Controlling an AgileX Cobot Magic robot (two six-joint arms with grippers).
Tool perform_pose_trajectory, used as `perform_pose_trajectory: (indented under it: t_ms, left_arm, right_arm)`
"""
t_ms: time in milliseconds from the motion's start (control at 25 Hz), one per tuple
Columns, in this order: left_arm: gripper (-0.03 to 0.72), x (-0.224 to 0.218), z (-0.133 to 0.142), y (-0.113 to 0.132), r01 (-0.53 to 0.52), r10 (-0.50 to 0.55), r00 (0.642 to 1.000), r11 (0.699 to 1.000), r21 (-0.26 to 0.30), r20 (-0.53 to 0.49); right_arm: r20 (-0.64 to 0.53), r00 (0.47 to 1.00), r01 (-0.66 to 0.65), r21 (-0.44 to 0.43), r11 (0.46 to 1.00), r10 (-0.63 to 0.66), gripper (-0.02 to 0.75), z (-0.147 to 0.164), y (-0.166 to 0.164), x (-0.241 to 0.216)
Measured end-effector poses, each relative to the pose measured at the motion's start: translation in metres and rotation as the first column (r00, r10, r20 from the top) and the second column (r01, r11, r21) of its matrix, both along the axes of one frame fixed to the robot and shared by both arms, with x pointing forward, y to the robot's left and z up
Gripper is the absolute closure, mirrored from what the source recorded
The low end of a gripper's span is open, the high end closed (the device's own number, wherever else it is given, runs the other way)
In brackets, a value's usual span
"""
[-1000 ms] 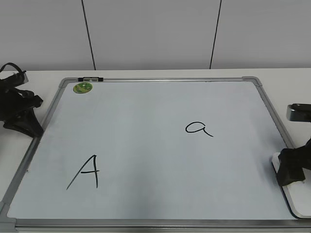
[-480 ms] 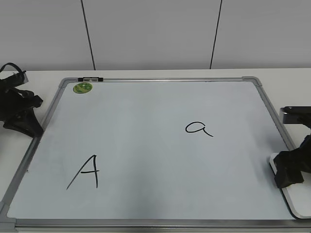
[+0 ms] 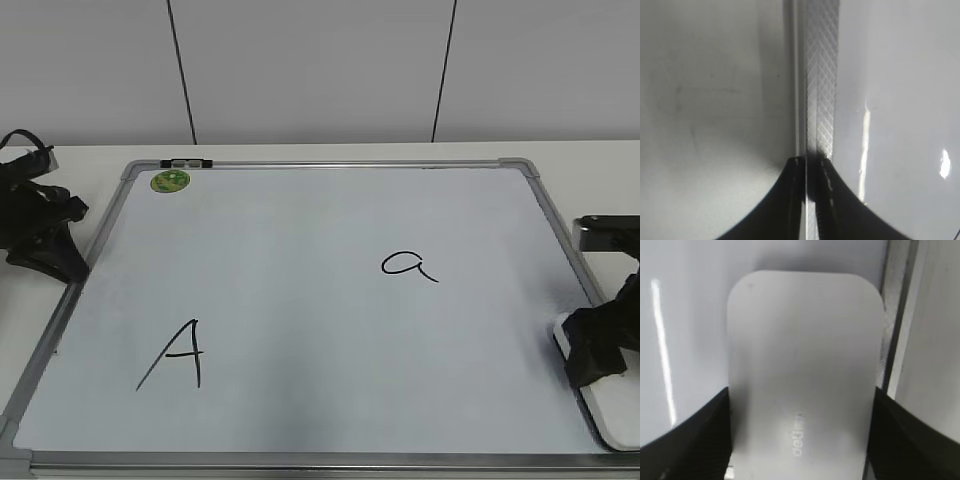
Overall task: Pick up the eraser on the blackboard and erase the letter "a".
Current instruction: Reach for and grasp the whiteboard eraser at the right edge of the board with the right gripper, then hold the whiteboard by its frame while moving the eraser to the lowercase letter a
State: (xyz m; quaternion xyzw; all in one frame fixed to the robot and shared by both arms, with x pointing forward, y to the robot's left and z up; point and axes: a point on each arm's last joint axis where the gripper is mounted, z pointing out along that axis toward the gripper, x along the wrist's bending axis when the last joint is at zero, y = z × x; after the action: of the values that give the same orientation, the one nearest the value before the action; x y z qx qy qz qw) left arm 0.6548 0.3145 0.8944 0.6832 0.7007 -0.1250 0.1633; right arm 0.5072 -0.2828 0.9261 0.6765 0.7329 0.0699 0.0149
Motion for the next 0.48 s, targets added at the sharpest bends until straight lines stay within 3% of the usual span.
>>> perform_pose_trajectory:
  t_ms: [480]
  left_arm:
    - [0.657, 0.0, 0.0, 0.0, 0.0, 0.0, 1.0, 1.0, 0.0, 0.0]
  right_arm:
    - [0.022, 1.0, -0.015, 0.016, 1.0, 0.015, 0.195, 0.046, 0.002, 0.011]
